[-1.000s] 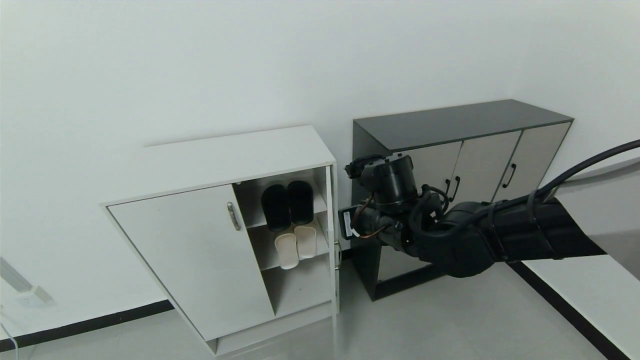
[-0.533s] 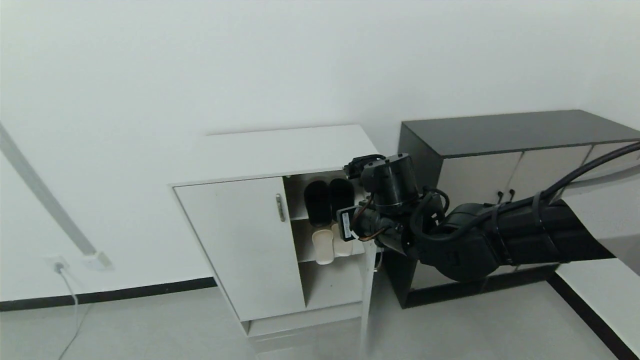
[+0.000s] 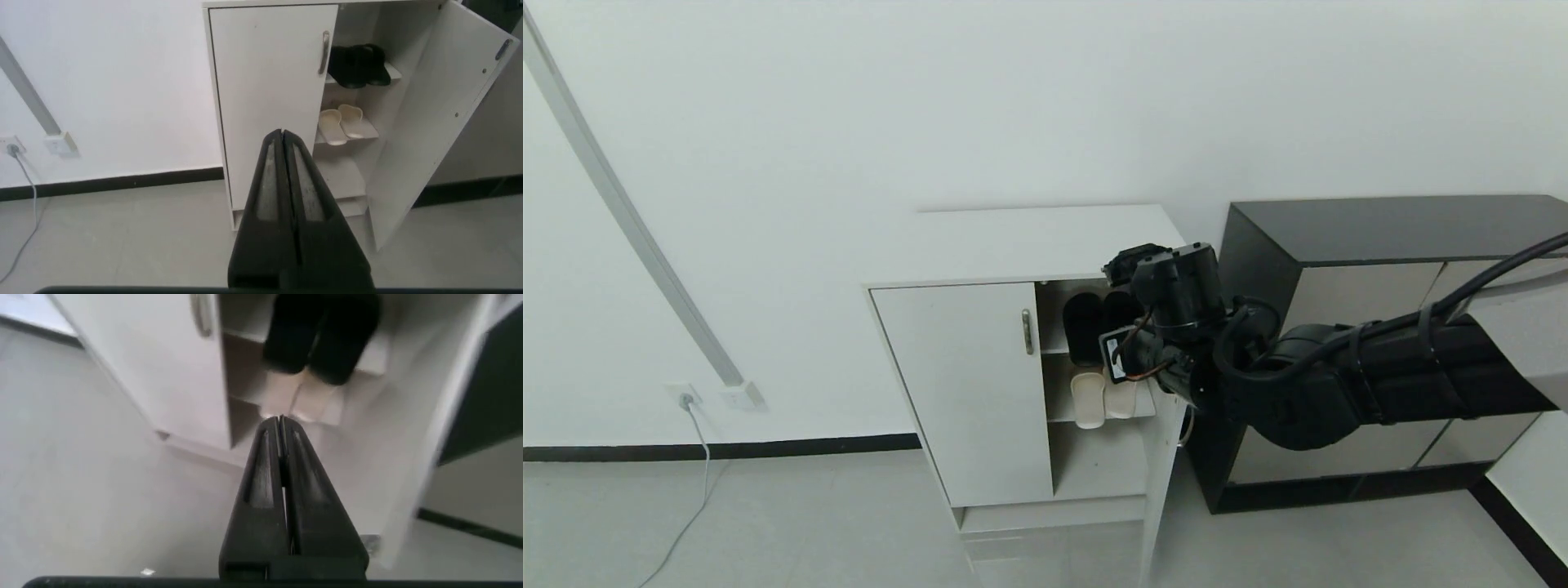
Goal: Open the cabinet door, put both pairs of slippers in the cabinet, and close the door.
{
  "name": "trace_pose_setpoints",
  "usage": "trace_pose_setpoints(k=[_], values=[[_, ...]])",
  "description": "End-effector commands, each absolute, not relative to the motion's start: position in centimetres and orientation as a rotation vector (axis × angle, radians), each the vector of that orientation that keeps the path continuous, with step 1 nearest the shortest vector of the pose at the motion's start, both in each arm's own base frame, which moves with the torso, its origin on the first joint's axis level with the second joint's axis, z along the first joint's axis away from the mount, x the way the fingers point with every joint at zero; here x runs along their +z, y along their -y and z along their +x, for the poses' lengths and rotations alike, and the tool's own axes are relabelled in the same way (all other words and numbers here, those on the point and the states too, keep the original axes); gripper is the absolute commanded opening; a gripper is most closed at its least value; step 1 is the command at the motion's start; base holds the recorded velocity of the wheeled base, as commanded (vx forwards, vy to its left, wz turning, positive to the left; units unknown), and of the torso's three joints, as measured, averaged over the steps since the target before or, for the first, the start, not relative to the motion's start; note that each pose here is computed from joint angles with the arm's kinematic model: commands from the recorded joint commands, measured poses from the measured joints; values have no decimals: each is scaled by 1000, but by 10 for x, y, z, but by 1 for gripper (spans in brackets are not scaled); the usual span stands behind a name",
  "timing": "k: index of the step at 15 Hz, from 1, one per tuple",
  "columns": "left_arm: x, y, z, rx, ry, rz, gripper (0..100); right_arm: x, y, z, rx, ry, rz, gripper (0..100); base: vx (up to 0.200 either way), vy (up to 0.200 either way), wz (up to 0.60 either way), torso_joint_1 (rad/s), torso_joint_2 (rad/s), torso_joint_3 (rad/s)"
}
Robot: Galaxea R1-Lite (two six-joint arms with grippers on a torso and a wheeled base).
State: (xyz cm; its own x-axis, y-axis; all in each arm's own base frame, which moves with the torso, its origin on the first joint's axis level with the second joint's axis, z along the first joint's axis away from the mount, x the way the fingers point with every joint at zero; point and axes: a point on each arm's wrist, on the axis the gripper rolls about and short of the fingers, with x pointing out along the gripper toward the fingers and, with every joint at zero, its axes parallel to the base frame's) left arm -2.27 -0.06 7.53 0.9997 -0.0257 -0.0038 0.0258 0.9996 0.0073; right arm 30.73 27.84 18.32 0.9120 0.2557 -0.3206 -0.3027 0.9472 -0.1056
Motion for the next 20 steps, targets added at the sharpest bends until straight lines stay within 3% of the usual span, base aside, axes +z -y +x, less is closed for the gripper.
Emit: trace_pose_setpoints(k=[1, 11, 20], values=[[75, 1, -23, -25, -5, 8, 0, 192, -265, 307, 259, -301, -165, 0, 0, 0, 0, 0, 0, 0], [75, 1, -23, -25, -3, 8, 0, 173, -222, 314, 97, -459, -274, 0, 0, 0, 0, 0, 0, 0], [75, 1, -23, -25, -3, 8, 0, 134, -227, 323, 101, -543, -278, 0, 0, 0, 0, 0, 0, 0]])
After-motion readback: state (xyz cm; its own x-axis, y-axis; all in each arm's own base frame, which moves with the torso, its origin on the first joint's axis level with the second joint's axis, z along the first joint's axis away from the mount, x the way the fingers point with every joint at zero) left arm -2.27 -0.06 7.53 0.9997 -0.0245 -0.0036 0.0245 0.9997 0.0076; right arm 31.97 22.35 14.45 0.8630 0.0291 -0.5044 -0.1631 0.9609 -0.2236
